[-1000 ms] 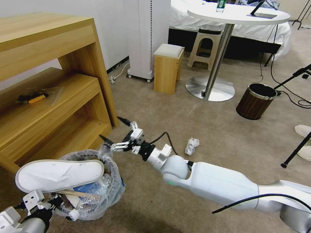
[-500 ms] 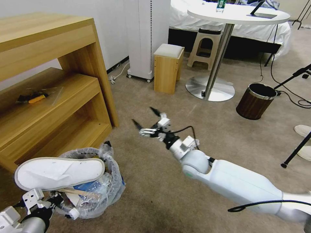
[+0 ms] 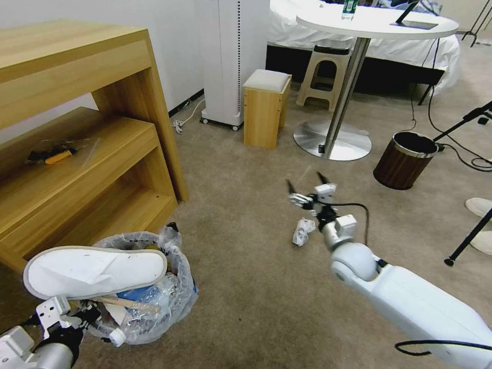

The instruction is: Pick up the trash bin and place the garbage on the floor into it.

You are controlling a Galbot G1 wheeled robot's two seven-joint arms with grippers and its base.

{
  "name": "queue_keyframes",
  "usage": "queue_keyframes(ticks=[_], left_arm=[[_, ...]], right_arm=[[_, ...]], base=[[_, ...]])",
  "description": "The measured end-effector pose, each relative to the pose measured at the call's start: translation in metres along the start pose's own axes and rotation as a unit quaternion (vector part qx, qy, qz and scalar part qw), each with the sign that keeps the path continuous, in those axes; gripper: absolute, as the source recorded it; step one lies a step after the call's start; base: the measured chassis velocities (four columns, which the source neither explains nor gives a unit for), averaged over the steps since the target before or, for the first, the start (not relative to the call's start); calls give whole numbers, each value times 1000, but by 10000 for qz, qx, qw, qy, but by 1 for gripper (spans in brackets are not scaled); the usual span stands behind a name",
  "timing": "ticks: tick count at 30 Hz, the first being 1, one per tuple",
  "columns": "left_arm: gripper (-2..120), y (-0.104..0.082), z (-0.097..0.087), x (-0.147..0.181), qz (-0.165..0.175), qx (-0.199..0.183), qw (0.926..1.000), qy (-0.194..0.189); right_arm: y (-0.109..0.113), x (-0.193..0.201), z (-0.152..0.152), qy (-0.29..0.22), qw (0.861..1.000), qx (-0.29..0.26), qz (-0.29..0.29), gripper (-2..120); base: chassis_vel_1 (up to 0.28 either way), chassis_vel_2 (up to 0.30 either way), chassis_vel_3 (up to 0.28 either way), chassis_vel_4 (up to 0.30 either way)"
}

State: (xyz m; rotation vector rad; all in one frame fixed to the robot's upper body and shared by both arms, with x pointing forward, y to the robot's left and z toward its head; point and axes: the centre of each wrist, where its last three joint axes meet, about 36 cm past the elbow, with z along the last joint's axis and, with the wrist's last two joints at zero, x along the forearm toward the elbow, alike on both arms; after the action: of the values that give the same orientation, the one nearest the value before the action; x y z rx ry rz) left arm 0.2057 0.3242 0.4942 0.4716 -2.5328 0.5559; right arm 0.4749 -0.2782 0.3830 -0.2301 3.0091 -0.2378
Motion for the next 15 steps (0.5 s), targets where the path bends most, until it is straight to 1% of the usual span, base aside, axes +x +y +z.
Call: queue_keyframes(ticks=[1,3,4,6,10,12,13,15], left_arm=[[0,0,0,0,0,0,10000,0],[0,-1,0,2,23,-41,10000,-22],[0,-1,0,2,23,-41,10000,-22],[0,-1,1,3,25,-84,10000,-45],[0,-2,2,4,23,-113,9999,-58],[0,-2,3,6,20,-139,9999,-72],[0,-2,3,6,20,-139,9999,-72],[0,-3,3,6,9,-152,9998,-91]], right_arm=[[0,0,0,0,10000,0,0,100],[-18,5,18,-64,9998,150,118,100],[-18,5,18,-64,9998,150,118,100],[-30,13,32,-135,9994,210,220,100],[-36,21,42,-157,9991,227,314,100],[-45,29,49,-161,9988,230,403,100],[-45,29,49,-161,9988,230,403,100],[-54,35,57,-235,9983,244,476,100]], base=[[0,0,0,0],[0,0,0,0],[0,0,0,0],[0,0,0,0],[0,0,0,0],[0,0,0,0],[0,0,0,0],[0,0,0,0]])
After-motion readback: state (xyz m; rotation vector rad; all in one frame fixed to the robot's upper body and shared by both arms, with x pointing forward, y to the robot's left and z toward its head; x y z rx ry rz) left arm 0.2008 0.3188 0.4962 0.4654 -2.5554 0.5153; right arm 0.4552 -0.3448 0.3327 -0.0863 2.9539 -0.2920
